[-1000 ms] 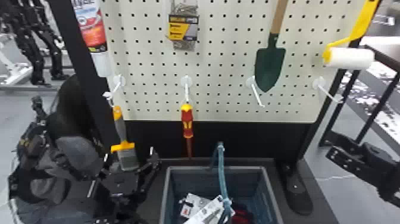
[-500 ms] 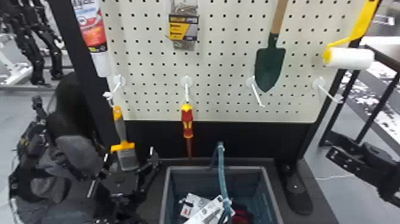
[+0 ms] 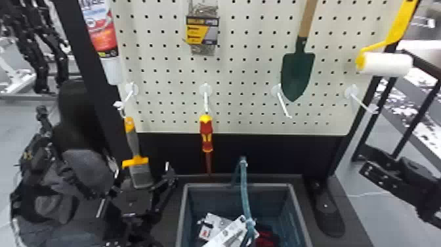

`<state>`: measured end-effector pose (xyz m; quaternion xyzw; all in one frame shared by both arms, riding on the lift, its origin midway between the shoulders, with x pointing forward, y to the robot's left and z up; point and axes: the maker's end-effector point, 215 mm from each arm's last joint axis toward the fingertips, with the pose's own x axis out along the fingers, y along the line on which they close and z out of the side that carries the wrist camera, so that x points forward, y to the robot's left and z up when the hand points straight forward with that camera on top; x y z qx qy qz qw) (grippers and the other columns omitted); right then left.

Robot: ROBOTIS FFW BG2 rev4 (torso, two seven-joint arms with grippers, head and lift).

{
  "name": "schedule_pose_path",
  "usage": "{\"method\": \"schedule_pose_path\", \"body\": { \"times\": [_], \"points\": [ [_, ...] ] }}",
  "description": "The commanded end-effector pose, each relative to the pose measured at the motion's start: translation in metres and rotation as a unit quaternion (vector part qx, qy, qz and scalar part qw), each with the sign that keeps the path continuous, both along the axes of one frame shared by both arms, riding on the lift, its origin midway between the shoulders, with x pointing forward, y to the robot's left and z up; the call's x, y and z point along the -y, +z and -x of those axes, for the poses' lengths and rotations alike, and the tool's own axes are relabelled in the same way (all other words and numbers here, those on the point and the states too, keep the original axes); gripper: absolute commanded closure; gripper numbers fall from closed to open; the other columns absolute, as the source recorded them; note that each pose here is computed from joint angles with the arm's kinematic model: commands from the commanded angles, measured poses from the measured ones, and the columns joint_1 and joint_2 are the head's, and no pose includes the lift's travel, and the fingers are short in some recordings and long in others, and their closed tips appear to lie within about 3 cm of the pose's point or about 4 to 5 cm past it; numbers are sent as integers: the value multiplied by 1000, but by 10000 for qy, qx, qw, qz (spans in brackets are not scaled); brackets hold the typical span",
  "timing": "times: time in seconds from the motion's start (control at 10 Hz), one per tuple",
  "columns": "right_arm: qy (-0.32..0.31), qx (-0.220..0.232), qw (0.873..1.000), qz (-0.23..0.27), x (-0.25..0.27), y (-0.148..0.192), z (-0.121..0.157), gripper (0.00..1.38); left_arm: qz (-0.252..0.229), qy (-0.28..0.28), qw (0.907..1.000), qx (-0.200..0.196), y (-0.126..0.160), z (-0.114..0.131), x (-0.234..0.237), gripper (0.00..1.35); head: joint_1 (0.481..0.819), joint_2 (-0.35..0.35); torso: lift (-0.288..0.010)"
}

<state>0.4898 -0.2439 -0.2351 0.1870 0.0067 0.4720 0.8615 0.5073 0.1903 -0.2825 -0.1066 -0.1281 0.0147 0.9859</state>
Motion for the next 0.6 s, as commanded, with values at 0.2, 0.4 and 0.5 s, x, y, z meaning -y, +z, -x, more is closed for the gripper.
{"method": "schedule_pose_path", "body": {
  "times": [0.2, 0.4, 0.5],
  "points": [
    [0, 0, 10000, 0, 0, 0, 0, -2, 0, 0, 10000, 0, 0, 0, 0, -2, 549, 0, -100],
    [0, 0, 10000, 0, 0, 0, 0, -2, 0, 0, 10000, 0, 0, 0, 0, -2, 549, 0, -100],
    [0, 0, 10000, 0, 0, 0, 0, -2, 0, 0, 10000, 0, 0, 0, 0, -2, 549, 0, -100]
  ]
}}
